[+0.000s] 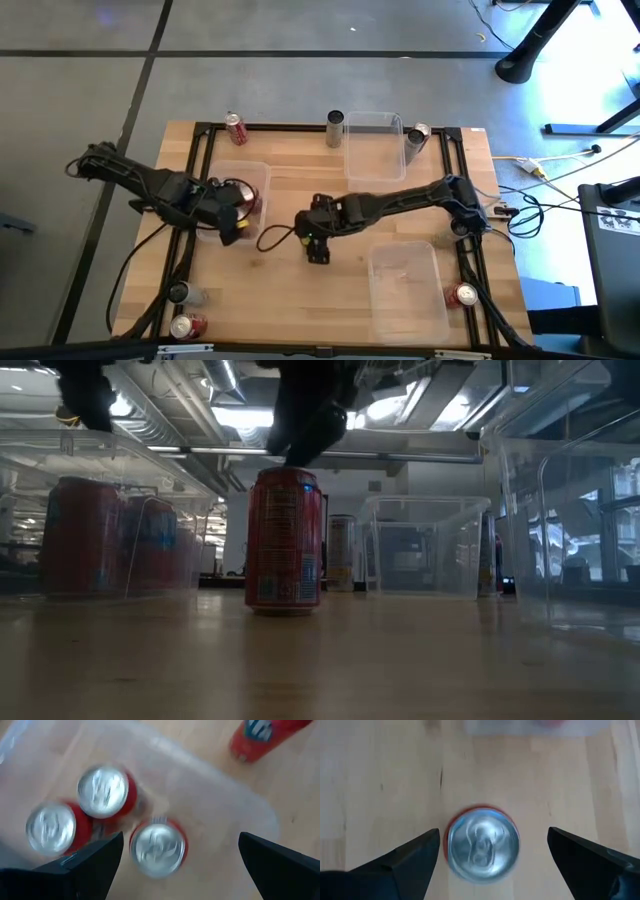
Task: Sort soda cans
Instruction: Put the red soda can into the middle transparent bin
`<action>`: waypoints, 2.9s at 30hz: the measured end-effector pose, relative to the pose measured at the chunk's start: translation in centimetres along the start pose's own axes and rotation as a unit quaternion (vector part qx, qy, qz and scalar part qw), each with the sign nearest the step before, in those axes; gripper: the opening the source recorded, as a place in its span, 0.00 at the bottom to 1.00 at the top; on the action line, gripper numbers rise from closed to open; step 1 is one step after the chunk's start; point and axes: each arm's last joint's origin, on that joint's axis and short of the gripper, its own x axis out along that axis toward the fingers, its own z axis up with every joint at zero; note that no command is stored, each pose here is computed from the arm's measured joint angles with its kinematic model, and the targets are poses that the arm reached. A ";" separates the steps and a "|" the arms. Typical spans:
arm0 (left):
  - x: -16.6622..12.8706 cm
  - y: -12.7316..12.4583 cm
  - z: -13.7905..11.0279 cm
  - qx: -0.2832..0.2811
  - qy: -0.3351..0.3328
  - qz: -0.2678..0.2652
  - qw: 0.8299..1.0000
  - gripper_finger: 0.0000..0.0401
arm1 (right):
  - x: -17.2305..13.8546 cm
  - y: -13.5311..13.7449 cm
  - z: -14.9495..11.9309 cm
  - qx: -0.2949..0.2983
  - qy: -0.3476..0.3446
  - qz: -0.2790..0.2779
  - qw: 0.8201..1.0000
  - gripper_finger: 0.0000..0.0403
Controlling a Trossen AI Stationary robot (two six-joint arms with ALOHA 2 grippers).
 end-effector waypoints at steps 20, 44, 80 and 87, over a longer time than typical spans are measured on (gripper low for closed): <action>-0.6 -0.4 -1.5 -0.007 0.053 -0.022 0.998 0.96 | 3.7 0.1 -2.0 0.023 -0.002 0.002 1.000 0.77; 5.1 -1.7 -0.7 0.032 -0.082 -0.038 0.995 0.96 | -1.6 -0.7 -2.0 0.009 -0.015 -0.023 1.000 0.69; -3.3 2.8 -1.5 -0.114 -0.048 -0.029 0.992 0.96 | -6.9 -2.5 5.3 -0.032 -0.363 -0.018 0.931 0.69; -3.4 4.0 -2.6 -0.150 -0.011 0.032 0.988 0.96 | -3.4 -4.0 7.1 -0.017 -0.399 -0.015 0.917 0.69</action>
